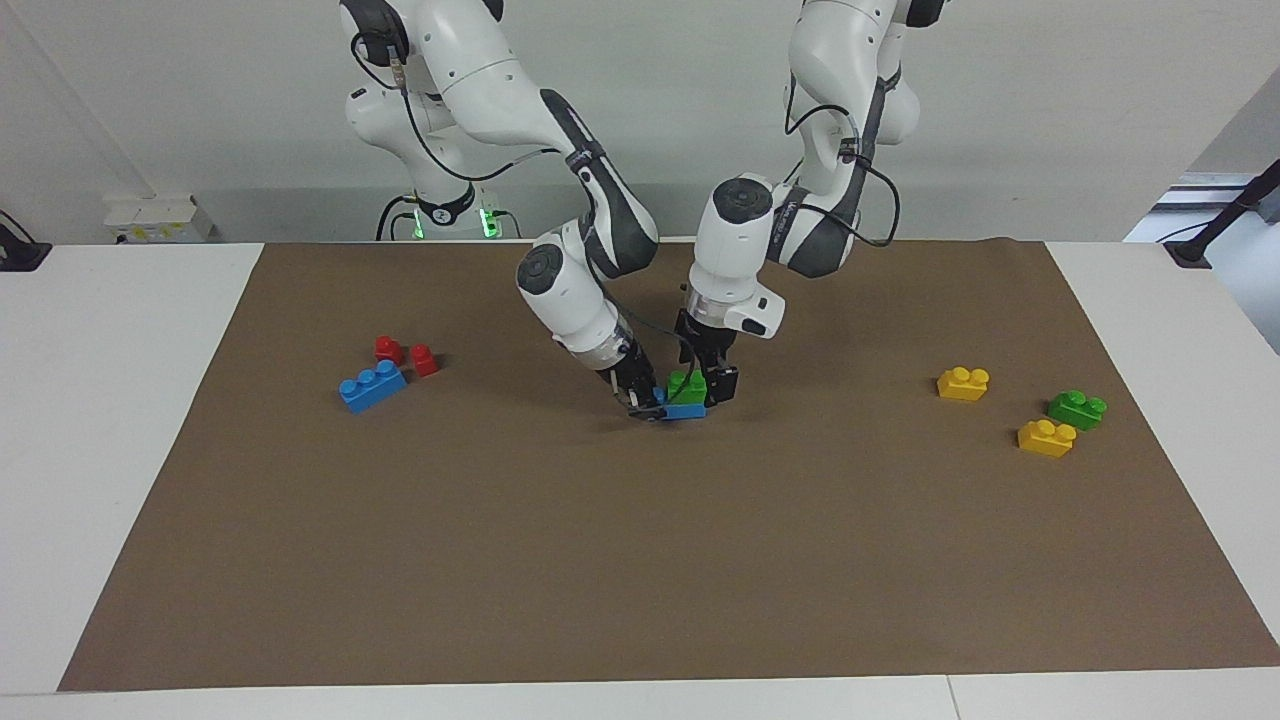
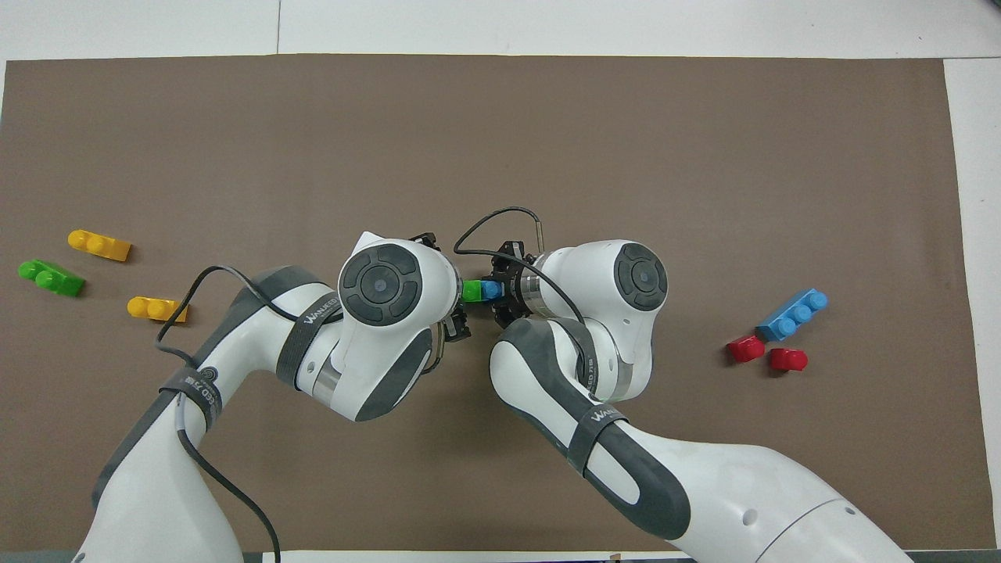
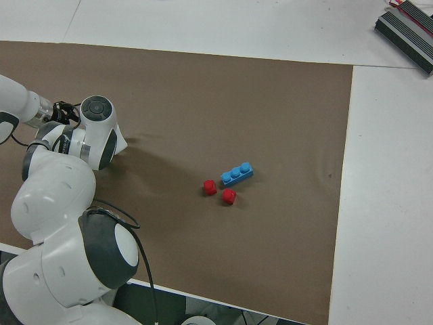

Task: Remove green block with left arm and hold with right
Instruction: 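Pull the green block off with the left gripper while the right gripper holds blue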

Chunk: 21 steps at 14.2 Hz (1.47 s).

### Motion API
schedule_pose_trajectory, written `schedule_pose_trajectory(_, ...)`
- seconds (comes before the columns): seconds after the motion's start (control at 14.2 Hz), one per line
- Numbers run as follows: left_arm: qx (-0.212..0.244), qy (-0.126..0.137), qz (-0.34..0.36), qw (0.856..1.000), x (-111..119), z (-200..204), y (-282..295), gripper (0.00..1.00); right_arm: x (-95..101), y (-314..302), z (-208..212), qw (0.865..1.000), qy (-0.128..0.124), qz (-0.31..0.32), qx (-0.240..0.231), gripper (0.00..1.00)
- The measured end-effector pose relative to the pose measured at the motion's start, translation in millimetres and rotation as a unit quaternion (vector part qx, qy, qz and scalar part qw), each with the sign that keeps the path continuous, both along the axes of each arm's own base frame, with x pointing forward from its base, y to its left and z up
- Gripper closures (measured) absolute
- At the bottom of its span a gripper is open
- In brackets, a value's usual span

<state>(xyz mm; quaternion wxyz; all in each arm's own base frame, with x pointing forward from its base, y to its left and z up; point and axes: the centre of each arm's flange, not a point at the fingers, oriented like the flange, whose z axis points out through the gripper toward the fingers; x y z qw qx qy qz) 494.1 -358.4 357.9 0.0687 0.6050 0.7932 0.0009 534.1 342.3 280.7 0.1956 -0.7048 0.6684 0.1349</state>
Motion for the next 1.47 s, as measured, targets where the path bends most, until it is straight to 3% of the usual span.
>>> schedule_pose_trajectory(0.14, 0.002, -0.001, 0.000, 1.000, 1.6, -2.9, -2.4, 0.00, 0.1, -0.1, 0.0, 1.000, 0.000, 0.000, 0.000, 0.66)
schedule_pose_trajectory(0.21, 0.001, -0.003, -0.001, 1.000, 1.7, -3.0, -3.5, 0.07, 0.2, -0.1, 0.1, 1.000, -0.001, -0.001, 0.000, 0.66)
schedule_pose_trajectory(0.42, 0.006, -0.012, -0.014, 1.000, -1.1, -2.4, -8.7, 0.46, 2.3, -1.3, 0.9, 1.000, -0.011, -0.006, 0.000, 0.66)
schedule_pose_trajectory(0.56, 0.013, -0.020, -0.030, 0.999, -6.1, -3.3, -15.1, 0.63, 4.1, -3.3, 0.3, 1.000, -0.015, -0.008, -0.001, 0.66)
schedule_pose_trajectory(1.12, 0.019, -0.033, -0.053, 0.998, -7.3, 4.7, -16.3, 0.63, 6.2, -2.9, 3.2, 1.000, -0.018, -0.009, 0.001, 0.66)
schedule_pose_trajectory(1.47, 0.030, -0.050, -0.074, 0.996, 2.1, 79.1, 22.7, 0.64, 3.7, -0.5, 1.8, 1.000, -0.016, -0.007, 0.000, 0.66)
